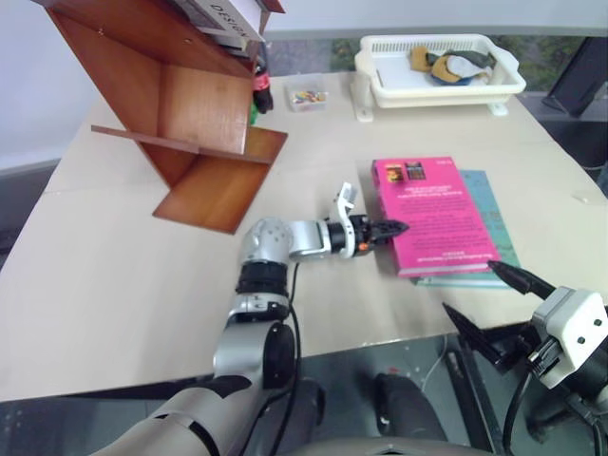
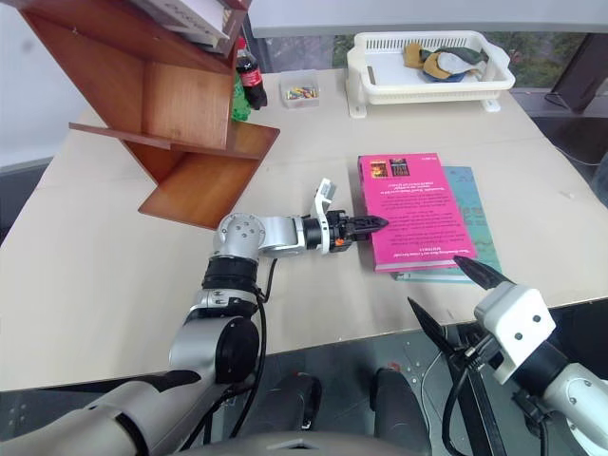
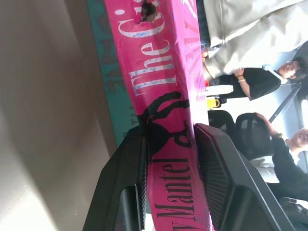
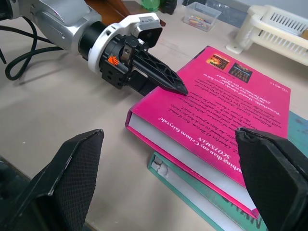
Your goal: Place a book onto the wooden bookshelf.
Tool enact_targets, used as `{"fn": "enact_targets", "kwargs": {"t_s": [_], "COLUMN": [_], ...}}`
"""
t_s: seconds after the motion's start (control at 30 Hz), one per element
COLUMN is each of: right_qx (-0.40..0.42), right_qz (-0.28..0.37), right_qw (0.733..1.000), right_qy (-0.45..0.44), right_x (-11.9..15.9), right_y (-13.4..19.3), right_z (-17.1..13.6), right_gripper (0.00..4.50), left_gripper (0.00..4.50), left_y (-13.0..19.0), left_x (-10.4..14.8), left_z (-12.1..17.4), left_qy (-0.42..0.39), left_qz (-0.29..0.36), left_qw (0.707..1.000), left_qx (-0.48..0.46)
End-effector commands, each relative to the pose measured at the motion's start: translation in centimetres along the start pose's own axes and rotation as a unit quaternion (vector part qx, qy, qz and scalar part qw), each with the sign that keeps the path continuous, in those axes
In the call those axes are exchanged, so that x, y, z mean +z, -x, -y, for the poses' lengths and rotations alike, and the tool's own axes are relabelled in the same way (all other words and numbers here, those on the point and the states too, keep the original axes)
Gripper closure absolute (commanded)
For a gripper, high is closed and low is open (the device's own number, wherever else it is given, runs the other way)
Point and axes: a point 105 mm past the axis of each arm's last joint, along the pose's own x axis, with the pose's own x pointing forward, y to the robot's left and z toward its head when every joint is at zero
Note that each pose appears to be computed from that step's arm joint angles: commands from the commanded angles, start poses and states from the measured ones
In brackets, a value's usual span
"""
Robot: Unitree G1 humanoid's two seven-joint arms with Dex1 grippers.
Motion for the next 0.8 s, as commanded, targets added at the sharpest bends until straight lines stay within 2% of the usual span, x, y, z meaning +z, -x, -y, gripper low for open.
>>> {"fn": "enact_targets", "kwargs": {"t_s": [0.03, 0.13, 0.3, 0.5, 0.53, 0.6, 0.67, 0.73, 0.77, 0.8], "right_qx": [0.006, 0.008, 0.016, 0.031, 0.035, 0.041, 0.047, 0.053, 0.055, 0.058], "right_qz": [0.016, 0.018, 0.022, 0.03, 0.031, 0.033, 0.035, 0.037, 0.038, 0.039], "right_qw": [1.0, 1.0, 1.0, 0.999, 0.999, 0.999, 0.998, 0.998, 0.998, 0.997], "right_qy": [0.017, 0.017, 0.014, 0.014, 0.014, 0.014, 0.014, 0.014, 0.013, 0.013], "right_x": [1.0, 1.0, 1.0, 1.0, 1.0, 1.0, 1.0, 0.9, 0.9, 0.9], "right_y": [-0.2, -0.4, -0.9, -1.6, -1.7, -1.9, -2.2, -2.4, -2.5, -2.6], "right_z": [-0.4, -0.3, -0.2, -0.2, -0.1, -0.1, 0.0, 0.0, 0.0, 0.1], "right_gripper": [0.0, 0.0, 0.0, 0.0, 0.0, 0.0, 0.0, 0.0, 0.0, 0.0], "left_gripper": [3.02, 3.02, 3.02, 3.02, 3.36, 3.56, 3.71, 3.71, 3.71, 3.71], "left_y": [1.3, 2.5, 5.2, 8.4, 8.8, 9.7, 10.7, 12.2, 12.8, 13.5], "left_x": [0.9, 1.9, 3.8, 4.2, 4.2, 4.3, 5.0, 5.3, 5.3, 5.3], "left_z": [0.7, 1.6, 3.7, 5.2, 5.5, 6.0, 6.6, 7.4, 7.6, 7.6], "left_qy": [-0.02, -0.049, -0.144, -0.234, -0.247, -0.277, -0.315, -0.397, -0.442, -0.509], "left_qz": [0.017, 0.04, 0.086, 0.089, 0.088, 0.092, 0.111, 0.122, 0.12, 0.117], "left_qw": [1.0, 0.998, 0.985, 0.967, 0.964, 0.956, 0.942, 0.909, 0.889, 0.853], "left_qx": [-0.007, -0.017, -0.033, -0.038, -0.04, -0.038, -0.027, -0.008, 0.004, 0.028]}}
